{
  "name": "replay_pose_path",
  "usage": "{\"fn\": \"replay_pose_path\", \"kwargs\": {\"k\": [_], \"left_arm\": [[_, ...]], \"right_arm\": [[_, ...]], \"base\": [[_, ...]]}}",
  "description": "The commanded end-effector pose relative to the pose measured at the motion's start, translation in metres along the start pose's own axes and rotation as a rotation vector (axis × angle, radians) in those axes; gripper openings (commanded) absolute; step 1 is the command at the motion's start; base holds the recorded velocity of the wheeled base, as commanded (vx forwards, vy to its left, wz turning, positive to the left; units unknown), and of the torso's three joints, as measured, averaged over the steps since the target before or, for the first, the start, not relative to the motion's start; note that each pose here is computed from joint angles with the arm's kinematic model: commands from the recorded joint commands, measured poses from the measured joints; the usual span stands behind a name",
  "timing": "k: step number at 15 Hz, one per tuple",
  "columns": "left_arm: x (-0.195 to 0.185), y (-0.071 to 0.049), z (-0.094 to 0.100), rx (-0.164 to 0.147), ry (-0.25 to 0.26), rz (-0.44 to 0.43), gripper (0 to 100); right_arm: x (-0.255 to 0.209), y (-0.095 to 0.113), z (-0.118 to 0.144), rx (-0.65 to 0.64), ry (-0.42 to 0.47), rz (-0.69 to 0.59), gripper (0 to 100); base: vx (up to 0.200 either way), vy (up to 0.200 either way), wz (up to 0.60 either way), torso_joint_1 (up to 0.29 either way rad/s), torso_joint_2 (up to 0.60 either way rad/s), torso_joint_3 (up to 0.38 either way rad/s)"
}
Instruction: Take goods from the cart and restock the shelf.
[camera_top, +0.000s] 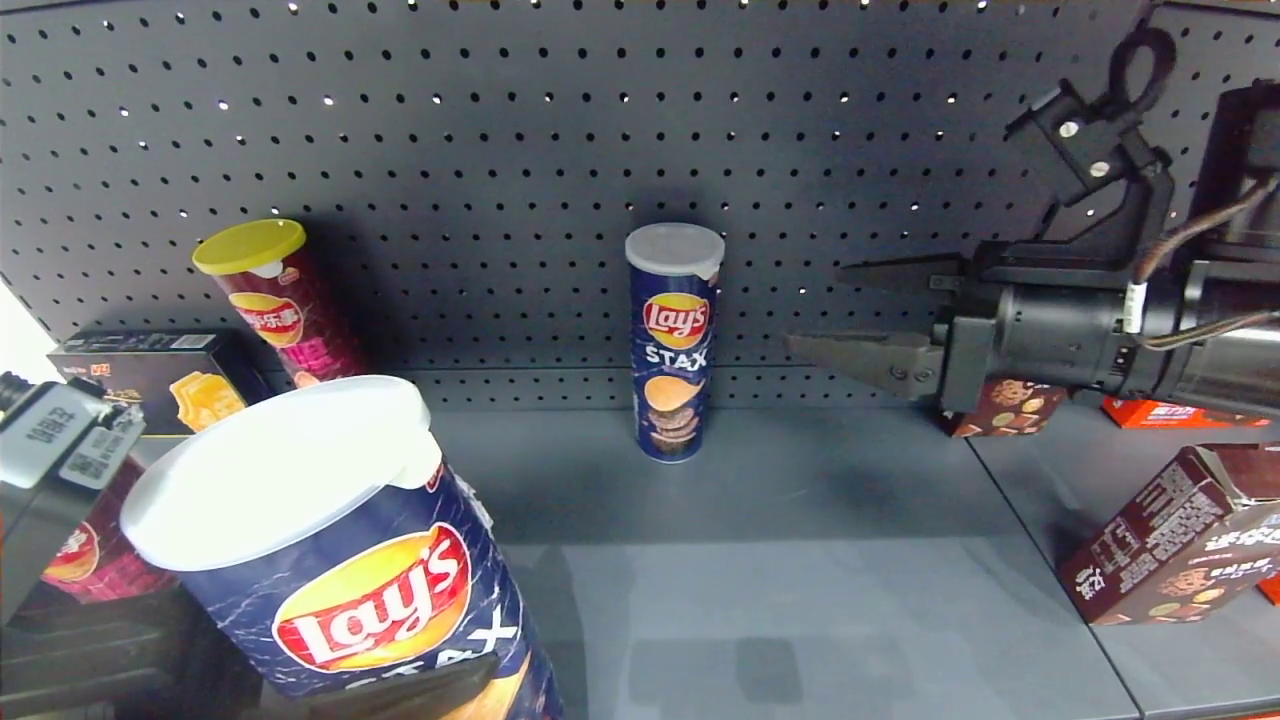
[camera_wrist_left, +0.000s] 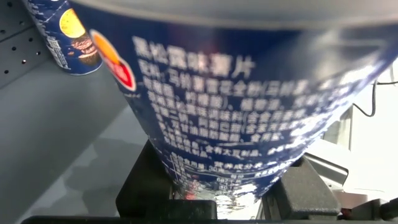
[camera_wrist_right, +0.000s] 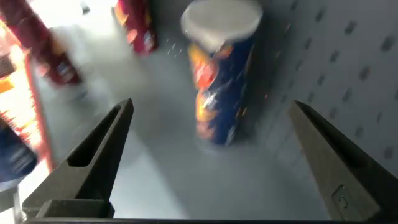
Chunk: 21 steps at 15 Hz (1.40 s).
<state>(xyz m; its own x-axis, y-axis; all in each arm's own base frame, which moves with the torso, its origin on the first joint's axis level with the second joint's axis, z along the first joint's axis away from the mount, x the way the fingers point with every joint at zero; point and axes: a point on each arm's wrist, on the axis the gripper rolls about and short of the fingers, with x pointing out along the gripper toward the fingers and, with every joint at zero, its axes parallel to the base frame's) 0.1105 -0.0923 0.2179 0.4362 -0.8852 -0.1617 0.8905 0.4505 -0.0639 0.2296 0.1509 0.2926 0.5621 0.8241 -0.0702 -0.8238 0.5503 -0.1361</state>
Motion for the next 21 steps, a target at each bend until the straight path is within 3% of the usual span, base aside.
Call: {"fn": "replay_pose_path", "kwargs": {"k": [1, 9, 12, 16, 17, 21], "left_arm": [[0.000, 0.000, 0.000, 0.001, -0.001, 0.000, 0], [0.000, 0.000, -0.001, -0.001, 0.002, 0.000, 0], [0.000, 0.000, -0.001, -0.002, 0.004, 0.000, 0], [0.000, 0.000, -0.001, -0.001, 0.003, 0.000, 0], [0.000, 0.000, -0.003, -0.005, 0.010, 0.000, 0], [0.000, 0.000, -0.006, -0.008, 0.015, -0.002, 0]], "right_arm": [[0.026, -0.009, -0.016, 0.010, 0.015, 0.001, 100], [0.052, -0.018, -0.019, 0.028, -0.003, 0.020, 100], [0.055, -0.019, -0.018, 0.007, -0.052, 0.093, 100], [0.057, -0.019, -0.015, -0.019, -0.091, 0.094, 100], [0.058, -0.019, -0.013, -0.088, -0.117, 0.090, 100], [0.064, -0.020, -0.024, -0.085, -0.090, 0.103, 100]], "base": [[0.000, 0.000, 0.00, 0.000, 0.00, 0.000], [0.000, 0.000, 0.00, 0.000, 0.00, 0.000], [0.000, 0.000, 0.00, 0.000, 0.00, 0.000], [0.000, 0.000, 0.00, 0.000, 0.00, 0.000], [0.000, 0.000, 0.00, 0.000, 0.00, 0.000], [0.000, 0.000, 0.00, 0.000, 0.00, 0.000]]}}
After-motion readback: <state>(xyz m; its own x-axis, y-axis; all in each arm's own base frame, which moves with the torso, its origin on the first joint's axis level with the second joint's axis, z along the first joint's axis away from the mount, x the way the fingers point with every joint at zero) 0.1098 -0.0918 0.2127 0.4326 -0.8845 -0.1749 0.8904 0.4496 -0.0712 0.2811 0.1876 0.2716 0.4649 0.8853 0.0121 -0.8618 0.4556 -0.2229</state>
